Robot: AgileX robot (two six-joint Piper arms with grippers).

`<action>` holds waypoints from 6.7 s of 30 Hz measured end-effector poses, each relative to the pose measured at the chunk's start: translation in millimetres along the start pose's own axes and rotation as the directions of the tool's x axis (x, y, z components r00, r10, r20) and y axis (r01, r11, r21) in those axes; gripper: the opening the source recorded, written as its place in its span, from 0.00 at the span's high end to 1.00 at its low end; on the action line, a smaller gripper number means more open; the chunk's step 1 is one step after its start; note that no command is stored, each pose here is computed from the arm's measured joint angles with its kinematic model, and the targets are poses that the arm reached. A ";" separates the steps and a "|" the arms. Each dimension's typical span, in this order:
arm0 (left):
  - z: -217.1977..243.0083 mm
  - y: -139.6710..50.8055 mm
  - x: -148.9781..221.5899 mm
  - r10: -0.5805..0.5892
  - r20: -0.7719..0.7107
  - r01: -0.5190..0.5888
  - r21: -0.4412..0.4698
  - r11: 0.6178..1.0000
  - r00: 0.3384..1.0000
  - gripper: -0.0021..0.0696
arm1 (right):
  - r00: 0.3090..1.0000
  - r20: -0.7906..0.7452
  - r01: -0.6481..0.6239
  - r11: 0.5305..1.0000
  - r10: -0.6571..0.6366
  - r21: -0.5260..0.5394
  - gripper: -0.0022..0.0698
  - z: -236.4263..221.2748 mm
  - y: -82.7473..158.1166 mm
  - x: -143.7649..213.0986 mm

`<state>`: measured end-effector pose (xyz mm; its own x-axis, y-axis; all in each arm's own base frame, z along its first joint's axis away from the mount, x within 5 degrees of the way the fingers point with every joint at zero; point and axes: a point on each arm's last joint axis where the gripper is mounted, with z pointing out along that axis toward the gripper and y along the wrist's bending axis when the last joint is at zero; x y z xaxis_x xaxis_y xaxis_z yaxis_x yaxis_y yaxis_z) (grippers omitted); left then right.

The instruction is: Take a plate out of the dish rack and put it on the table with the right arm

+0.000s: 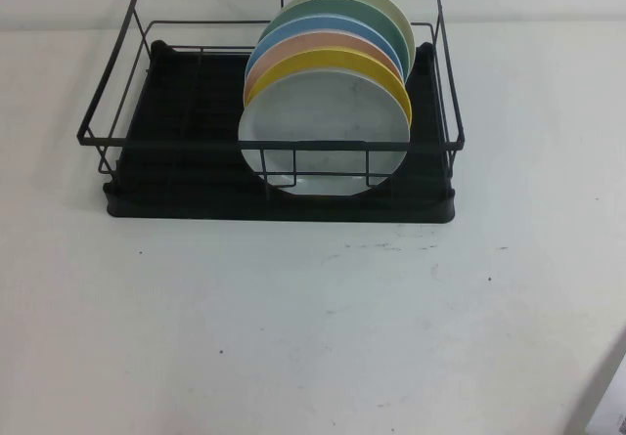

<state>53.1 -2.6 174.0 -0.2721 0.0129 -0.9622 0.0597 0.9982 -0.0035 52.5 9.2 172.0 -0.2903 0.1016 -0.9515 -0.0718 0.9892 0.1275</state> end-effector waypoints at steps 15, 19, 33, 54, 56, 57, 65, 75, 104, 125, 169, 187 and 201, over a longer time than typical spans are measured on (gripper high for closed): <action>0.0 0.0 0.0 0.000 0.000 0.000 0.000 1.000 1.000 0.98 | 1.000 0.000 0.000 1.000 0.000 0.000 1.00 0.0 0.0 0.0; 0.0 0.0 0.0 0.000 0.000 0.000 0.000 1.000 1.000 0.98 | 1.000 0.000 0.000 1.000 0.000 0.000 1.00 0.0 0.0 0.0; 0.0 0.0 0.0 0.000 0.000 0.000 0.000 1.000 1.000 0.98 | 1.000 0.000 0.000 1.000 0.000 0.000 1.00 0.0 0.0 0.0; 0.0 0.0 0.0 0.000 0.000 0.000 0.000 1.000 1.000 0.98 | 0.798 0.168 -0.550 0.814 0.578 -0.189 1.00 -2.9 5.4 -22.4; 0.0 0.0 0.0 0.000 0.000 0.000 0.000 1.000 1.000 0.98 | 0.764 0.173 -0.589 0.782 0.621 -0.204 1.00 -3.3 5.0 -23.8; 0.0 0.0 0.0 0.000 0.000 0.000 0.000 1.000 1.000 0.98 | 0.756 0.175 -0.598 0.774 0.631 -0.207 1.00 -3.4 4.8 -24.2; 0.0 0.0 0.0 0.000 0.000 0.000 0.000 1.000 1.000 0.98 | 0.760 0.076 -0.611 0.750 0.645 -0.252 1.00 -6.7 14.9 -32.3; 0.0 0.0 0.0 0.000 0.000 0.000 0.000 1.000 1.000 0.98 | 0.925 -0.228 -0.359 0.896 0.304 -0.262 1.00 19.6 39.4 -104.0; 0.0 0.0 0.0 0.000 0.000 0.000 0.000 1.000 1.000 0.98 | 0.782 -0.037 0.451 0.606 -0.622 -0.655 0.85 217.2 161.4 -194.4; 0.0 0.0 0.0 0.000 0.000 0.000 0.000 1.000 1.000 0.98 | 0.663 0.135 0.660 0.489 -0.737 -0.571 0.54 290.6 180.0 -181.4; 0.0 0.0 0.0 0.000 0.000 0.000 0.000 1.000 1.000 0.98 | 0.635 0.223 0.725 0.469 -0.740 -0.505 0.89 290.8 186.2 -209.2; 0.0 0.0 0.0 0.000 0.000 0.000 0.000 1.000 1.000 0.98 | 0.867 -0.471 -0.134 0.837 -0.160 -0.531 0.89 158.8 158.2 -228.0; 0.0 0.0 0.0 0.000 0.000 0.000 0.000 1.000 1.000 0.98 | 0.518 -0.850 -0.459 0.869 0.093 -0.185 0.89 231.0 154.6 -72.7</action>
<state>53.1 -2.6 174.0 -0.2721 0.0129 -0.9622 0.0597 0.9982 -0.0035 282.9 179.1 196.3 -0.9684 0.0549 -0.2434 -0.1057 0.7932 0.5997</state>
